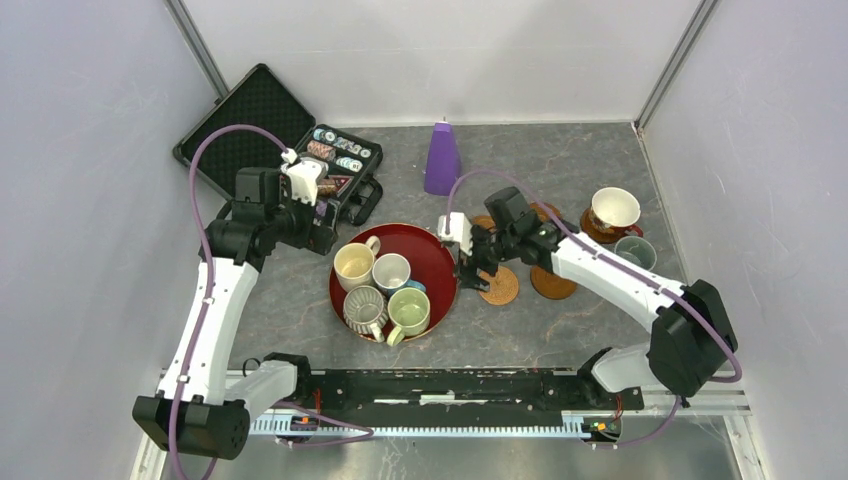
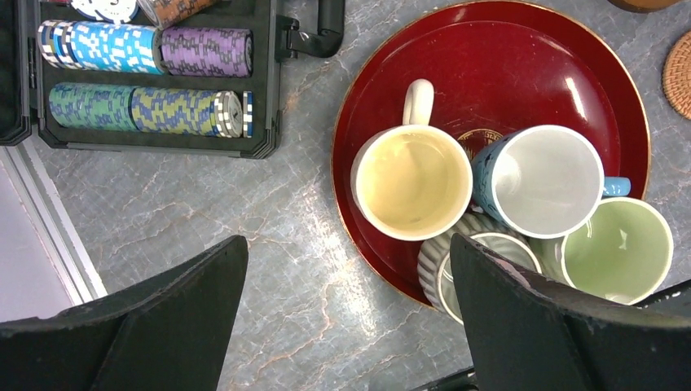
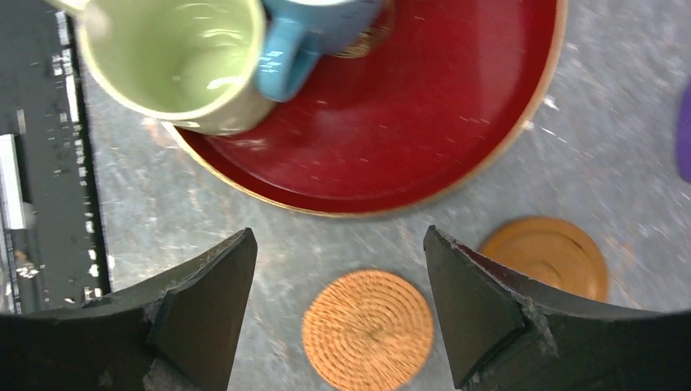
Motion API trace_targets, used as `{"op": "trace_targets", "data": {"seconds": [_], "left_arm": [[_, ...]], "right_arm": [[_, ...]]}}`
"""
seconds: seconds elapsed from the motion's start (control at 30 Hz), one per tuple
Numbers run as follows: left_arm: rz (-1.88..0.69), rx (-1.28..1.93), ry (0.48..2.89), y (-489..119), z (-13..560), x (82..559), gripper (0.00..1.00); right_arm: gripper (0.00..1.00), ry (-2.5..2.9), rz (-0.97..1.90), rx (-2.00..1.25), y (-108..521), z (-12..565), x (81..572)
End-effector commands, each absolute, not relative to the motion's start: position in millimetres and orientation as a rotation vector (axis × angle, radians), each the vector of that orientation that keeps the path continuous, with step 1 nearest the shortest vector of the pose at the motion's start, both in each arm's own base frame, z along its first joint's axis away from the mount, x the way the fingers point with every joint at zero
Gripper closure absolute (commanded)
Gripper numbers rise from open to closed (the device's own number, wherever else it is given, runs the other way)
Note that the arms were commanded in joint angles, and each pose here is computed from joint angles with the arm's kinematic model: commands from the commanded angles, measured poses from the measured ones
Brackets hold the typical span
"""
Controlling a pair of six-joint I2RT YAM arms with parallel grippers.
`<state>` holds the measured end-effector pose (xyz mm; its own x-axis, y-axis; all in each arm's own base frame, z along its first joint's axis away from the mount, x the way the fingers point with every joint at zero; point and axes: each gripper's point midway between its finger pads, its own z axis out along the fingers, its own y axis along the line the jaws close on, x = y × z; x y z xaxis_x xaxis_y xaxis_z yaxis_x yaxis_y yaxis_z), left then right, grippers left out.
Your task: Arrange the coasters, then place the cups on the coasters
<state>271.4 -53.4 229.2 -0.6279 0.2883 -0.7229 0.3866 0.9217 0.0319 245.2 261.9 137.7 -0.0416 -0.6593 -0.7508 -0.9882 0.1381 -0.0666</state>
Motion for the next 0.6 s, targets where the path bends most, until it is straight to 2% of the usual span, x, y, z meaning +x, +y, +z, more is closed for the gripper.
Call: {"op": "trace_targets", "data": {"seconds": [0.0,0.17,0.4,0.57], "left_arm": [[-0.155,0.465,2.285,-50.1,230.3,259.2,0.0],[-0.208,0.513,2.291,-57.1,222.8,248.3,0.0],[-0.252,0.525,2.284,-62.9,221.5,244.0,0.0],[-0.254,0.525,2.274,-63.7,225.8,246.3,0.0]], "right_arm": [[0.18,1.65,0.734,-1.653,285.3,134.5,206.5],[0.18,1.66,0.768,-1.639,287.6,113.1,174.7],[0.35,1.672,0.668,-1.504,306.8,127.3,214.3],[0.38,1.667,0.677,-1.477,317.8,127.8,223.6]]}}
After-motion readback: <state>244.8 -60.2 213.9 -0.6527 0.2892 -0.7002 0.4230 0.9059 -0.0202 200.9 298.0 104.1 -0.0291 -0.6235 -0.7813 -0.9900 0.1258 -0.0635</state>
